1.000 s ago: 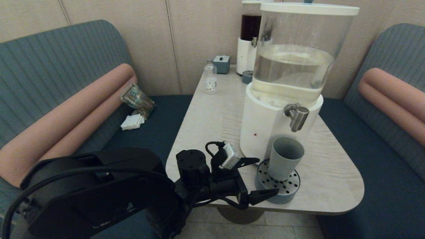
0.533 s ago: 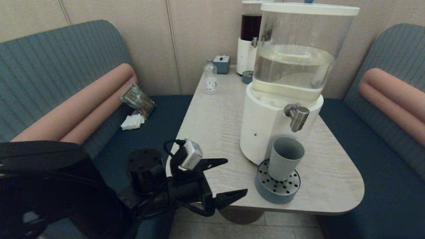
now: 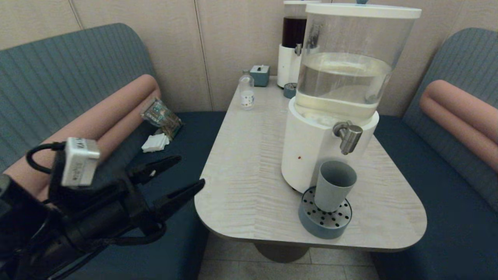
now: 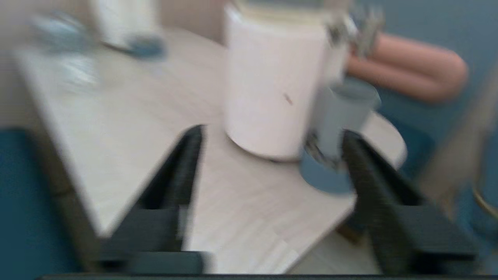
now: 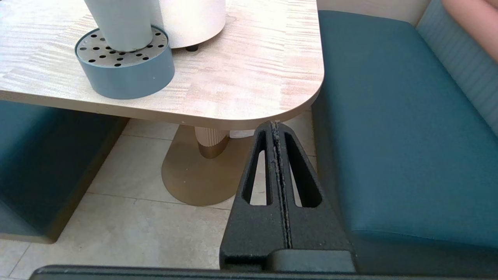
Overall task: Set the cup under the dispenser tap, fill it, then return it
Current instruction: Turn on the faucet
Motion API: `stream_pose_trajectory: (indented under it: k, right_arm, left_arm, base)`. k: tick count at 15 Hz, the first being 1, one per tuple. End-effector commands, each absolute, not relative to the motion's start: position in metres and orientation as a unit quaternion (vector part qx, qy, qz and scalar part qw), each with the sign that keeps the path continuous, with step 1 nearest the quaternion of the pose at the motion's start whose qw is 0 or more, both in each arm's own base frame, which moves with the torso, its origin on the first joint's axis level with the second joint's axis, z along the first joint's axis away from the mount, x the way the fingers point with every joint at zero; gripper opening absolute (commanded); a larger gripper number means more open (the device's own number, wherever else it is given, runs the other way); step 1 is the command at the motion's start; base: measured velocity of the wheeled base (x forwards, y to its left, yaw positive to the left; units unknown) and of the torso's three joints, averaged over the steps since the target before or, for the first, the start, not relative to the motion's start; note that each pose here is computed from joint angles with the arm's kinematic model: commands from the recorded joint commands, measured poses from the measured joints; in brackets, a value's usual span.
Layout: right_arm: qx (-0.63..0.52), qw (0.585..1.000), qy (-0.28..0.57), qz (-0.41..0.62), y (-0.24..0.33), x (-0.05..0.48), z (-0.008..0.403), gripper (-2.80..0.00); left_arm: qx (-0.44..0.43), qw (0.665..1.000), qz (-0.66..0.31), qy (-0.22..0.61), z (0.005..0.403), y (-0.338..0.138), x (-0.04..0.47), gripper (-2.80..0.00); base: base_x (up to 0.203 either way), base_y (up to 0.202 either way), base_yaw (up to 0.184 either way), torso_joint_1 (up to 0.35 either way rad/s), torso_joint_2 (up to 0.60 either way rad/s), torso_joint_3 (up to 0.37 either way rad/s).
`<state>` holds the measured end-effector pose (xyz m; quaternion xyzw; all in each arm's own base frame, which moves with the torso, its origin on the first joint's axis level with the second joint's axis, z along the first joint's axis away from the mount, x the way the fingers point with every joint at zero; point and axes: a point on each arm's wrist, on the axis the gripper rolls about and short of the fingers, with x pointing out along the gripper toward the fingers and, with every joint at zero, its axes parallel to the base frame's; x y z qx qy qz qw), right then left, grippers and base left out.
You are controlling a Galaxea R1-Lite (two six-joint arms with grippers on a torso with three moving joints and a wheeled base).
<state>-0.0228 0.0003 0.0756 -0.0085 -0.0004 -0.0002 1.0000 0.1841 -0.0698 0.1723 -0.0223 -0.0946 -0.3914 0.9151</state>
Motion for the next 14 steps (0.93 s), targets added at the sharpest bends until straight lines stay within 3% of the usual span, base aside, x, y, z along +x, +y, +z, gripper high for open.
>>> stream_pose_trajectory:
  k: [1,8,14]
  right_arm:
    - [-0.009,1.0,0.0,0.0,0.0,-0.023,0.075,-2.8]
    - [-0.008,1.0,0.0,0.0,0.0,-0.023,0.075,-2.8]
    - [-0.009,1.0,0.0,0.0,0.0,-0.023,0.075,-2.8]
  left_arm:
    - [-0.031,0.922,-0.35,-0.162,0.195,-0.055,0.151,-2.8]
    - [-0.046,0.953,-0.176,-0.241,0.198,-0.012,0.078,-2.8]
    - [-0.045,0.964,-0.143,-0.219,0.181,-0.006,0.015,-2.8]
  base:
    - [0.0,0.0,0.0,0.0,0.0,0.0]
    - [0.0,0.0,0.0,0.0,0.0,0.0]
    - [0.0,0.0,0.0,0.0,0.0,0.0]
